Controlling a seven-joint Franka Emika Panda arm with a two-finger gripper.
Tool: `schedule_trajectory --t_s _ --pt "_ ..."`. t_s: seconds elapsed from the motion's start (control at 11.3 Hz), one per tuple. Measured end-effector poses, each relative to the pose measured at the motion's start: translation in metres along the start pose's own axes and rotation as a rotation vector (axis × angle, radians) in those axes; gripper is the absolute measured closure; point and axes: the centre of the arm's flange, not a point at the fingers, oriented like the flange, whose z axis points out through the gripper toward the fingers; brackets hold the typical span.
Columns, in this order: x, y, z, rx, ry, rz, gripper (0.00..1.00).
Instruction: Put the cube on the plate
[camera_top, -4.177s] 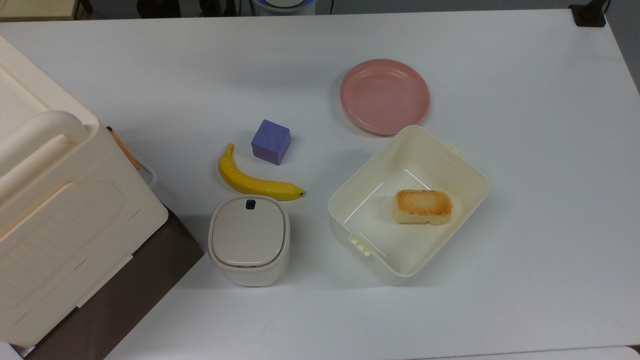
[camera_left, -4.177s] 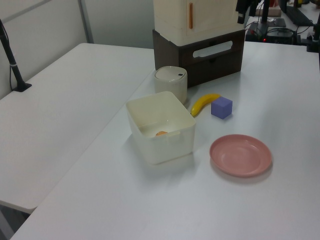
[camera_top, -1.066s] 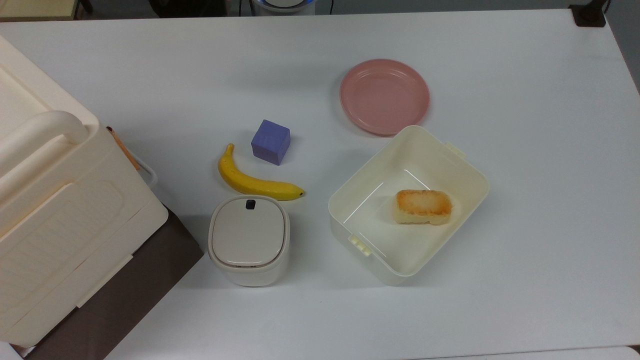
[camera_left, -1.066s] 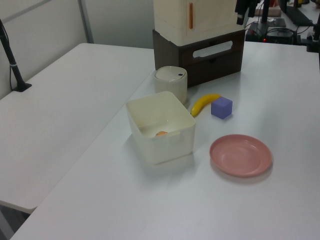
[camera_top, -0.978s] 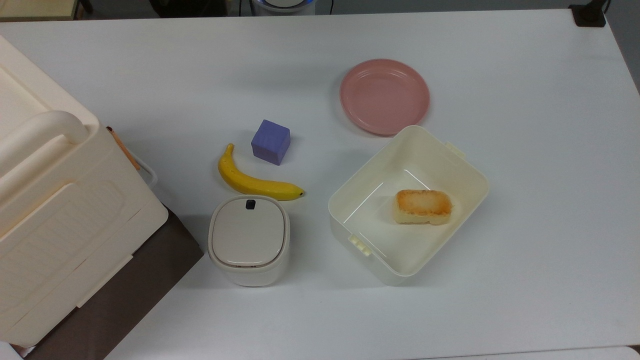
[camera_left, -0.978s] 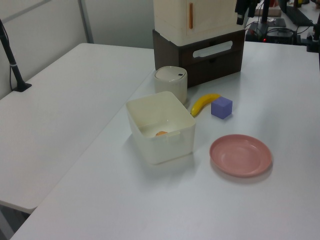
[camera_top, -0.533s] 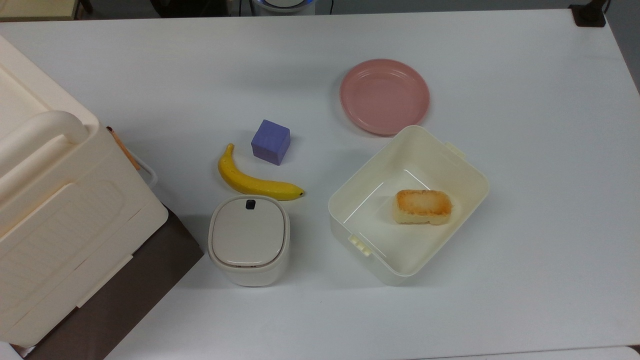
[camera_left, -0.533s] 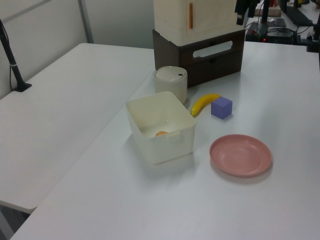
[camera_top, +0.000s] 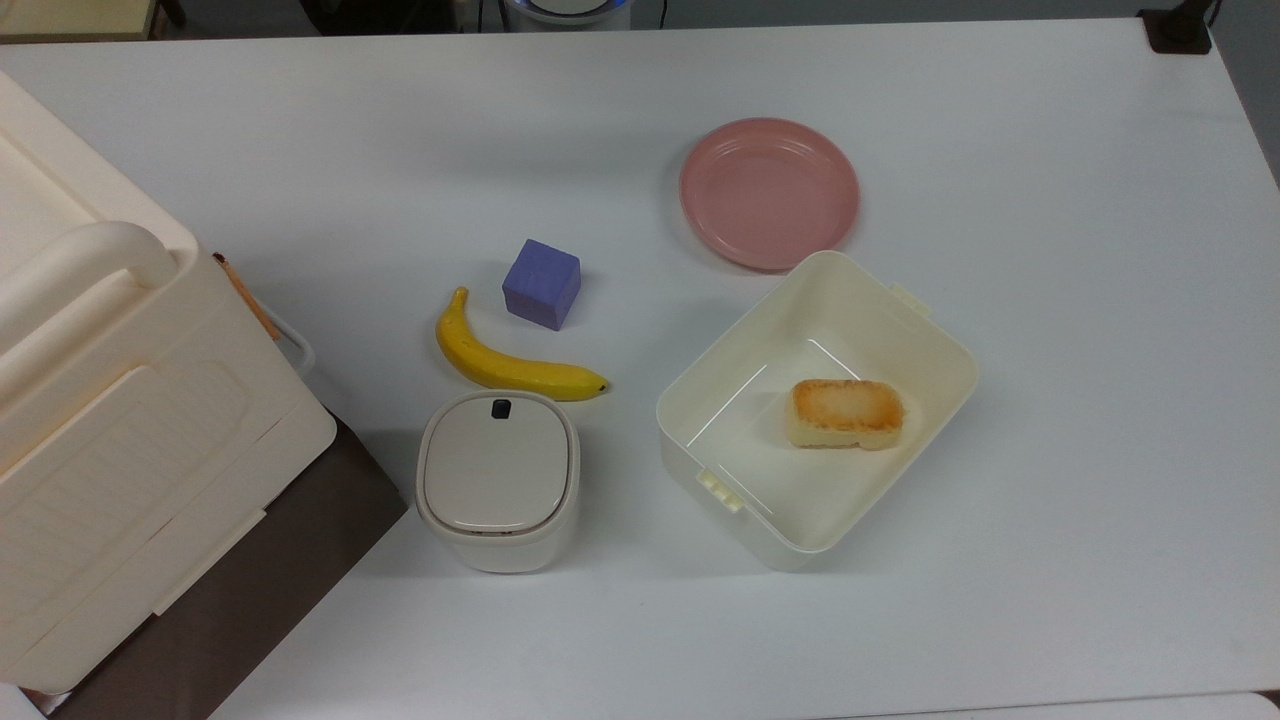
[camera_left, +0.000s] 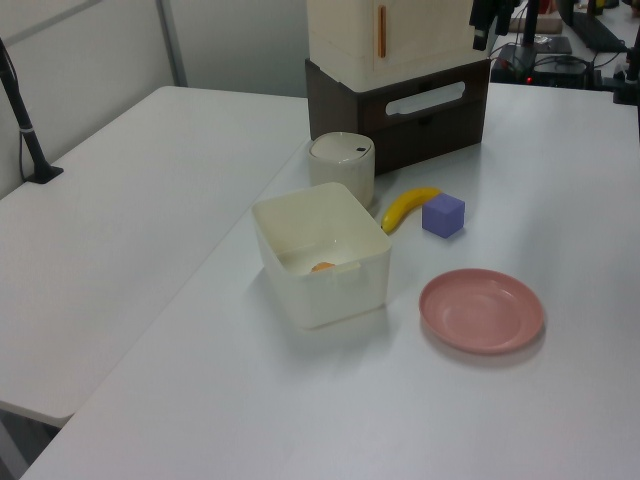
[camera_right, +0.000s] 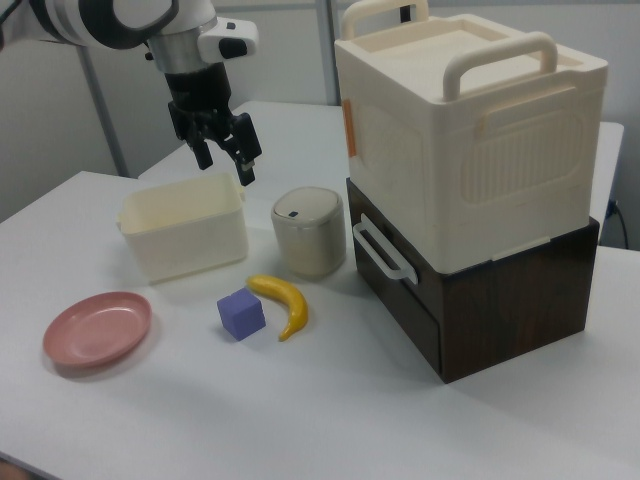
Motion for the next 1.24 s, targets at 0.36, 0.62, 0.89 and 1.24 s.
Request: schedule_trajectory --t_s 0.36,0.62,0.89,1.24 --pt "0.000 0.000 0.001 0.000 -0.002 0.000 0.00" --pt "0.004 -0.001 0.010 -0.002 -0.018 0.000 0.00" --pt "0.008 -0.016 0.041 -0.004 -0.075 -0.049 0.00" --pt "0.000 -0.064 0.111 -0.035 -0.111 -0.149 0.00"
